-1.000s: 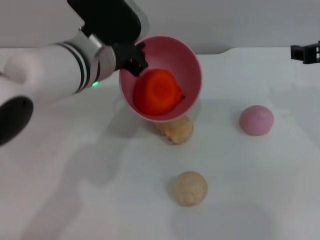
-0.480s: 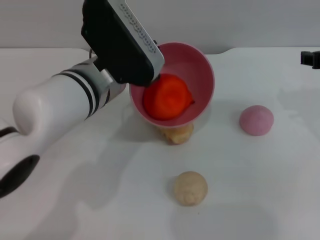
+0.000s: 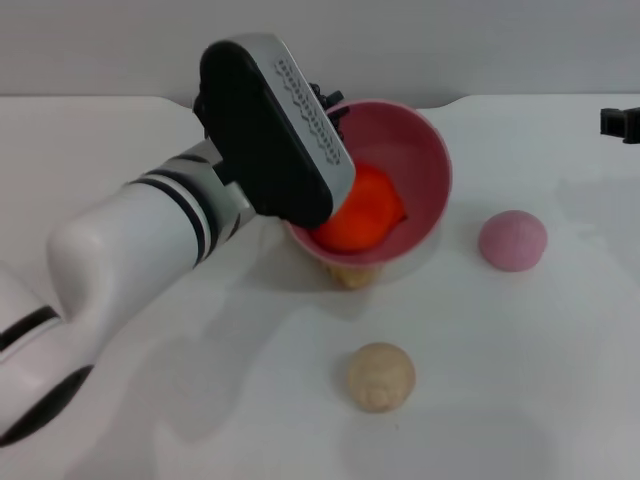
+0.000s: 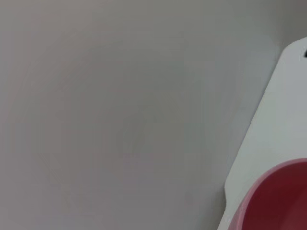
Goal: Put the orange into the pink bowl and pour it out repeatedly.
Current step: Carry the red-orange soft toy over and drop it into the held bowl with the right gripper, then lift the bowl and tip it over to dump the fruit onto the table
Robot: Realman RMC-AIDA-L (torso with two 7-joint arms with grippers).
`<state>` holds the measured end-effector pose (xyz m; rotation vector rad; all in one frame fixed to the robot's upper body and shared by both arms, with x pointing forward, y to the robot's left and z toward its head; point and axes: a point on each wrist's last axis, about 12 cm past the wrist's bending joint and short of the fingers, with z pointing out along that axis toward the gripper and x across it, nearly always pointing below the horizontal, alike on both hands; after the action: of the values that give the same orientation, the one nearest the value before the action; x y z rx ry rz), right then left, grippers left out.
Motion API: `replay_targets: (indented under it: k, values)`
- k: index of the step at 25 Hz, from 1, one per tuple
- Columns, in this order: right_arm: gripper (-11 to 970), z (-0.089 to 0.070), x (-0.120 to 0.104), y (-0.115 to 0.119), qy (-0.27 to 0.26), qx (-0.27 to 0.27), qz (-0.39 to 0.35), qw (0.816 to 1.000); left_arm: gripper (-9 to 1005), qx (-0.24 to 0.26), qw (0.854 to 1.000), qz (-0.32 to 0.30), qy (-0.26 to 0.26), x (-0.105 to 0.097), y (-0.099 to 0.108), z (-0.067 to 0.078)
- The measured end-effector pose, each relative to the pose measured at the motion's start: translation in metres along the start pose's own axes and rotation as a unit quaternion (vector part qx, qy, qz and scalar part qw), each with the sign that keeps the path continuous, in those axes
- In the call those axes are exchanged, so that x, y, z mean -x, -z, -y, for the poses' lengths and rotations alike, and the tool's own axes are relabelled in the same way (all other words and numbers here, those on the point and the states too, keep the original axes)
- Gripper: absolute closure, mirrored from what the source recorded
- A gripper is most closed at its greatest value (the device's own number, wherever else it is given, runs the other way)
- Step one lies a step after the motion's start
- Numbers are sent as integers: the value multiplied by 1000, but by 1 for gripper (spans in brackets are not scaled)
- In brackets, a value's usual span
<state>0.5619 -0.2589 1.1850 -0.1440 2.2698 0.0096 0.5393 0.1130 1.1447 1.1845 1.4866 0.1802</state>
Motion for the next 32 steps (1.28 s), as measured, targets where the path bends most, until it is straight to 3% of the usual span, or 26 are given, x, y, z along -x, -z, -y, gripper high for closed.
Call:
replay_targets:
  k: [13, 22, 24, 28, 32]
  values:
    - [367, -2, 1, -1, 4, 2, 0, 1000, 958, 9, 996, 89, -12, 7, -3, 11]
    - [367, 2, 2, 0, 3, -5, 4, 1000, 958, 18, 986, 126, -107, 9, -7, 15]
    - [367, 14, 5, 4, -6, -24, 16, 1000, 958, 20, 983, 125, -130, 9, -8, 16]
    - [367, 56, 7, 19, -54, -78, 49, 994, 958, 23, 979, 126, -160, 9, -8, 17]
    - [367, 87, 4, 31, -83, -118, 64, 987, 958, 22, 975, 127, -182, 10, -9, 19]
